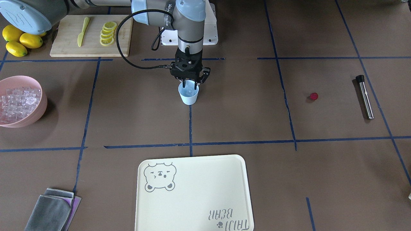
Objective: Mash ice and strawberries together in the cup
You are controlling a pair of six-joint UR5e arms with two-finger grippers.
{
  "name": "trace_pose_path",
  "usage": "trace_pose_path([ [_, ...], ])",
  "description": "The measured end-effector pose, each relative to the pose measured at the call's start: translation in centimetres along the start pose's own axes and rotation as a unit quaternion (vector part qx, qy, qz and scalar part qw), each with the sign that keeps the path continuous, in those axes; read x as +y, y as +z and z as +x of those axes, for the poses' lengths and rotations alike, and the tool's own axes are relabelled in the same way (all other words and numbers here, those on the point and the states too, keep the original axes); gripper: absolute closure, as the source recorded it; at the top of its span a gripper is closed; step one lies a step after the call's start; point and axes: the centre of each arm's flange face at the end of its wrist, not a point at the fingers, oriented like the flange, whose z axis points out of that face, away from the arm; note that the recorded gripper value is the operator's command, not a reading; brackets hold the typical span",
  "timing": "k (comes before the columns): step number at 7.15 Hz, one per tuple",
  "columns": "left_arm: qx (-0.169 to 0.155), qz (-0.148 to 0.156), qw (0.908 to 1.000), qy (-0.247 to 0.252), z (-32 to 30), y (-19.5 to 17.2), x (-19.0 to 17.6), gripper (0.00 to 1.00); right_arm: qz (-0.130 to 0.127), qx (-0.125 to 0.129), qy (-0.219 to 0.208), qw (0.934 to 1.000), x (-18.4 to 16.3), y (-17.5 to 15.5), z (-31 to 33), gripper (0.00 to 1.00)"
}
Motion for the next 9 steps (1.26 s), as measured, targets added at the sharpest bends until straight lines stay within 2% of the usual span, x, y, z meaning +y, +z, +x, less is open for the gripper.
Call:
trace_pose_path([
  [2, 0.0, 0.001, 1.0, 0.001, 0.0, 0.0, 0.0, 0.0, 0.001, -0.004, -0.004, 1.0, -0.5, -0.5, 0.1, 0.01],
  [3, -0.001, 0.002, 1.0, 0.002, 0.1, -0.1, -0.1, 0.0, 0.008, -0.011, -0.01, 0.9999, -2.5, -1.6, 0.7, 0.01],
  [4, -0.003, 0.003, 1.0, 0.004, 0.2, -0.2, -0.3, 0.0, 0.013, -0.016, -0.025, 0.9995, -6.1, -3.0, 2.6, 0.01],
  [6, -0.006, 0.009, 0.9998, 0.014, 0.9, -0.9, -0.9, 0.0, 0.0, -0.026, -0.061, 0.9978, -16.3, -6.4, 9.9, 0.01],
  [8, -0.015, 0.038, 0.9982, 0.043, 1.4, -1.5, -2.0, 0.0, -0.008, -0.025, -0.117, 0.9928, -26.9, -9.3, 21.3, 0.01],
  [9, -0.019, 0.056, 0.9972, 0.045, 1.3, -1.5, -2.9, 0.0, -0.013, -0.024, -0.151, 0.9881, -31.3, -10.5, 28.6, 0.01],
])
